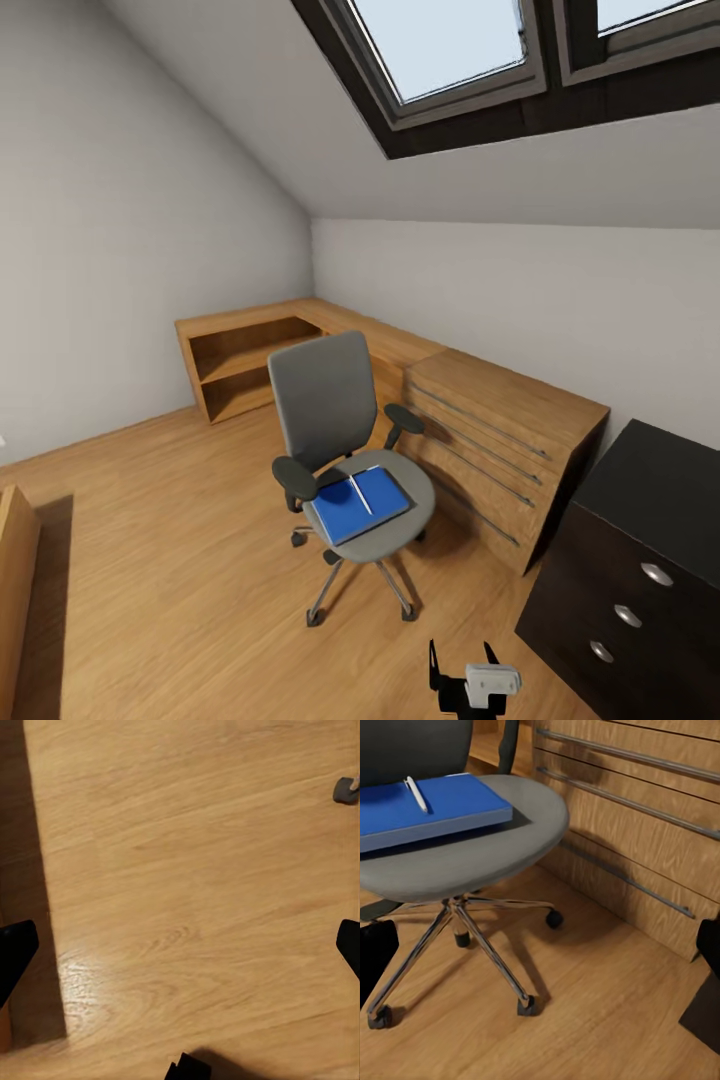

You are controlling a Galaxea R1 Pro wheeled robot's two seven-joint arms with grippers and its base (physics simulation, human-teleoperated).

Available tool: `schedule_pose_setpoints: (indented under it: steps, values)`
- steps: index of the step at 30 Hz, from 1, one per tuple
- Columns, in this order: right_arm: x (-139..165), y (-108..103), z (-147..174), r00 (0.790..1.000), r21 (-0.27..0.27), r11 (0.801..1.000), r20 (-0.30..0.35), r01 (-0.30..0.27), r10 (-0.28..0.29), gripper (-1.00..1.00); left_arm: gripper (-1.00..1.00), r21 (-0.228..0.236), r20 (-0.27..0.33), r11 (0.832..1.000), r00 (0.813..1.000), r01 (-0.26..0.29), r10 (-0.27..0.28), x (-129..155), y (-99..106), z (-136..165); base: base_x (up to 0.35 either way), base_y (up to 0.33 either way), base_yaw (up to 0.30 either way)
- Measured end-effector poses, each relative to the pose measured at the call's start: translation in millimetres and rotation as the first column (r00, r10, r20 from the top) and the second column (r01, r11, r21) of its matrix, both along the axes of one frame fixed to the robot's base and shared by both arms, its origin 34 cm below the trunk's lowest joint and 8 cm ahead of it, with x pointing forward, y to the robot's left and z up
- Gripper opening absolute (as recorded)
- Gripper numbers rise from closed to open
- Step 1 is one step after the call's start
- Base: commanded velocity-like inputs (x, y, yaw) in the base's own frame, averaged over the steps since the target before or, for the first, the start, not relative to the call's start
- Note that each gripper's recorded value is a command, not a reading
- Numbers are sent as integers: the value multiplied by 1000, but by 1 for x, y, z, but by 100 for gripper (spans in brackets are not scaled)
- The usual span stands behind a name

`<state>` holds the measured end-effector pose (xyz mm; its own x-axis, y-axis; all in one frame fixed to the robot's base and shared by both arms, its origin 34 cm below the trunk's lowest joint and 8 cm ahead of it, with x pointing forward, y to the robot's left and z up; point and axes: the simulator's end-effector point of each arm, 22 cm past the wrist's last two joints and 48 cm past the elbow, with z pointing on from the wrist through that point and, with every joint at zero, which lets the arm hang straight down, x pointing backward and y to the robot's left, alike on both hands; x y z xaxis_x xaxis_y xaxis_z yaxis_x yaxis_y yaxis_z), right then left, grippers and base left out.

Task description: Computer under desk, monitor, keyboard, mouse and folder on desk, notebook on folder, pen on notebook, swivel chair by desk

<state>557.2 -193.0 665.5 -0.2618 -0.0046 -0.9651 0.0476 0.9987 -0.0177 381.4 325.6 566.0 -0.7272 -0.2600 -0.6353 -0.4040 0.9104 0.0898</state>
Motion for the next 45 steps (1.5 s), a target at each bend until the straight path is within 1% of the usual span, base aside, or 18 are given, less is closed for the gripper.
schedule_pose_setpoints:
  steps: [4, 6, 7, 10, 13, 15, 16, 18, 20, 21, 22, 23, 24, 26, 29, 35, 40, 45]
  values:
    - [1, 1, 1, 1000, -1, 1000, 2, -6, 6, 100, 100, 7, 1, 1000, 1000, -13, 13, 0, 8, 1, 305, 0, 0]
    - [2, 1, 2, 1000, -1, 1000, 6, -8, 8, 100, 100, 23, 6, 998, 998, -58, 58, -1, 30, 4, 320, -10, 0]
    - [19, -1, 18, 998, -2, 1000, 59, 1, -1, 100, 100, 29, 17, 988, 989, -149, 149, -4, 60, 9, 323, -31, 0]
    - [39, -5, 32, 996, -12, 1000, 87, 13, -12, 100, 100, 16, 34, 982, 982, -188, 187, 9, 73, 17, 323, -55, 0]
    - [82, -14, 48, 999, -62, 997, 37, 34, -32, 100, 100, -50, 29, 984, 984, -172, 174, 58, 70, 42, 323, -78, 0]
    - [102, -19, 57, 999, -84, 995, -4, 46, -47, 100, 100, -76, 41, 985, 987, -154, 157, 86, 70, 63, 324, -91, 0]
    - [108, -21, 61, 998, -89, 995, -22, 50, -52, 100, 100, -86, 53, 985, 987, -149, 154, 98, 70, 73, 324, -96, 0]
    - [134, -14, 75, 992, -76, 996, -114, 44, -53, 100, 100, -116, 115, 985, 983, -127, 141, 140, 71, 115, 324, -99, 0]
    - [154, -1, 84, 973, -44, 999, -230, 7, -17, 100, 100, -134, 163, 985, 979, -105, 126, 164, 70, 148, 312, -99, 0]
    - [160, 9, 85, 946, -16, 999, -323, -30, 23, 100, 100, -144, 186, 985, 975, -93, 119, 174, 68, 164, 262, -90, 0]
    - [162, 15, 85, 926, 0, 999, -374, -49, 46, 100, 100, -151, 196, 985, 973, -89, 118, 178, 67, 171, 172, -61, 0]
    - [162, 26, 86, 886, 35, 996, -454, -85, 92, 100, 100, -162, 209, 983, 971, -84, 118, 183, 65, 180, 110, -39, 0]
    - [163, 37, 90, 855, 71, 991, -501, -117, 137, 100, 100, -173, 218, 982, 969, -82, 119, 186, 63, 185, 88, -31, 0]
    - [163, 50, 95, 822, 120, 981, -536, -153, 194, 100, 100, -183, 225, 980, 967, -79, 120, 189, 61, 190, 51, -18, 0]
    - [162, 61, 99, 799, 157, 971, -553, -179, 237, 100, 100, -191, 237, 979, 964, -75, 120, 192, 59, 196, 25, -9, 0]
    - [163, 65, 102, 791, 179, 965, -554, -192, 261, 100, 100, -191, 282, 979, 952, -67, 120, 201, 53, 214, 6, -2, 5]
    - [163, 65, 102, 790, 178, 965, -555, -193, 260, 100, 100, -173, 293, 978, 942, -113, 161, 200, 53, 223, 1, 0, 137]
    - [162, 63, 100, 790, 168, 967, -559, -189, 252, 100, 100, -159, 321, 978, 930, -134, 179, 203, 56, 240, 0, 0, 231]
